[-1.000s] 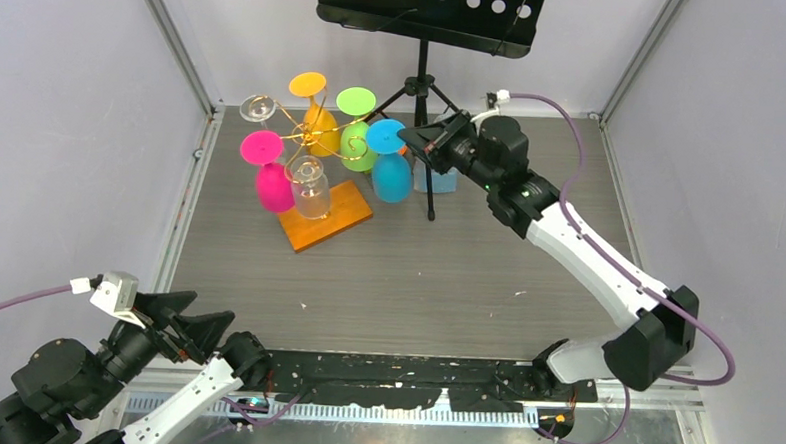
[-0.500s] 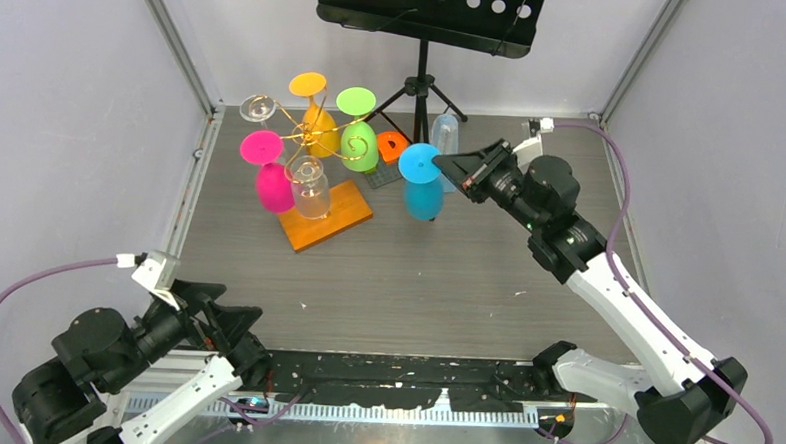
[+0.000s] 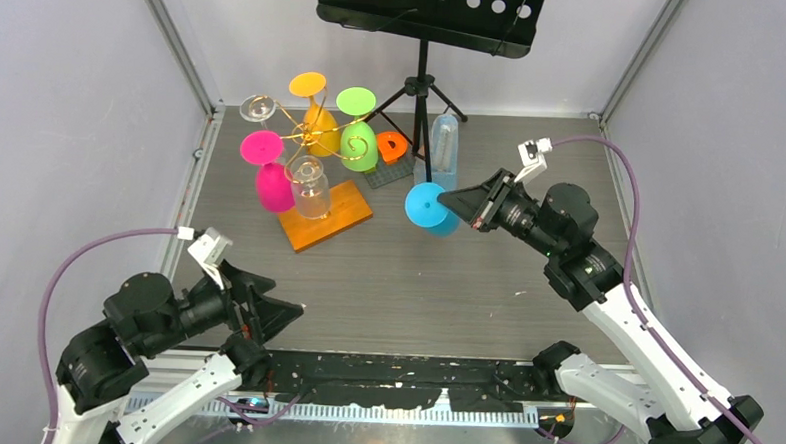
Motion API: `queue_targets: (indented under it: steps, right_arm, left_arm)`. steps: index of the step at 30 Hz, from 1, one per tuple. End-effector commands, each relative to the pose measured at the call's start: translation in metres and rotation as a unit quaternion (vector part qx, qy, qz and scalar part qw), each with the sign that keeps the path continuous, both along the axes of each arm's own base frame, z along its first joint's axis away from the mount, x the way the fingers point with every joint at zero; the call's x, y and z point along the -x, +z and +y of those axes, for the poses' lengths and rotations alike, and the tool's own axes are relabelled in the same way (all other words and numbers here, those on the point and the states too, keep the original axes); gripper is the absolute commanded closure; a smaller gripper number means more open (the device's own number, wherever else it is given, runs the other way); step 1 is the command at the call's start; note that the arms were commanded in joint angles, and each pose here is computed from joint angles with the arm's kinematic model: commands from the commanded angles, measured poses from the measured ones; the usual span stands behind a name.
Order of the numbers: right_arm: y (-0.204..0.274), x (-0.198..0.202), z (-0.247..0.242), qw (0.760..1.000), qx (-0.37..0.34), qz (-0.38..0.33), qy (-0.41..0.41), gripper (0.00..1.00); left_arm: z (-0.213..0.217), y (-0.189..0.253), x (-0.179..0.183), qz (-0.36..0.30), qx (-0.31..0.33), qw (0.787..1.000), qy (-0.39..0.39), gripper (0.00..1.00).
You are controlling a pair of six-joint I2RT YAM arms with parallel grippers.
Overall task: Take the wine glass off the wine glass rack
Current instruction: Place the wine glass at the center of the board.
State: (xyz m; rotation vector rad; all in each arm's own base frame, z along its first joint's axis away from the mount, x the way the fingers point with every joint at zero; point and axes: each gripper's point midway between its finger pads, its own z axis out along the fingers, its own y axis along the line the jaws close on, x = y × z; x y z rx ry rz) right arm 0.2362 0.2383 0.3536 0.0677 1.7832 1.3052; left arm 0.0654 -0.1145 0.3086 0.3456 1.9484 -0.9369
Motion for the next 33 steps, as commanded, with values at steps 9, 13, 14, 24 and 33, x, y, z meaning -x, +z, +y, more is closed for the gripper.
queue_targets:
  steps: [9,13,14,24,33]
  right_arm:
    - [0.005,0.051,-0.002,0.978,0.086,-0.166,0.097,0.94]
    - [0.001,0.067,0.005,0.966,0.100,-0.200,0.128,0.94]
    - [-0.001,0.069,0.006,0.963,0.106,-0.212,0.131,0.94]
    - [0.012,0.108,0.023,0.919,0.102,-0.346,0.157,0.94]
    - [0.025,0.134,0.042,0.875,0.088,-0.445,0.171,0.94]
  left_arm:
    - [-0.051,0.040,0.002,0.024,0.114,0.990,-0.081,0.01]
    - [-0.059,0.043,-0.001,0.046,0.143,0.986,-0.077,0.01]
    - [-0.061,0.045,-0.001,0.050,0.152,0.984,-0.079,0.01]
    - [-0.065,0.057,0.001,0.076,0.208,0.972,-0.076,0.01]
    - [-0.069,0.055,0.005,0.097,0.222,0.967,-0.085,0.01]
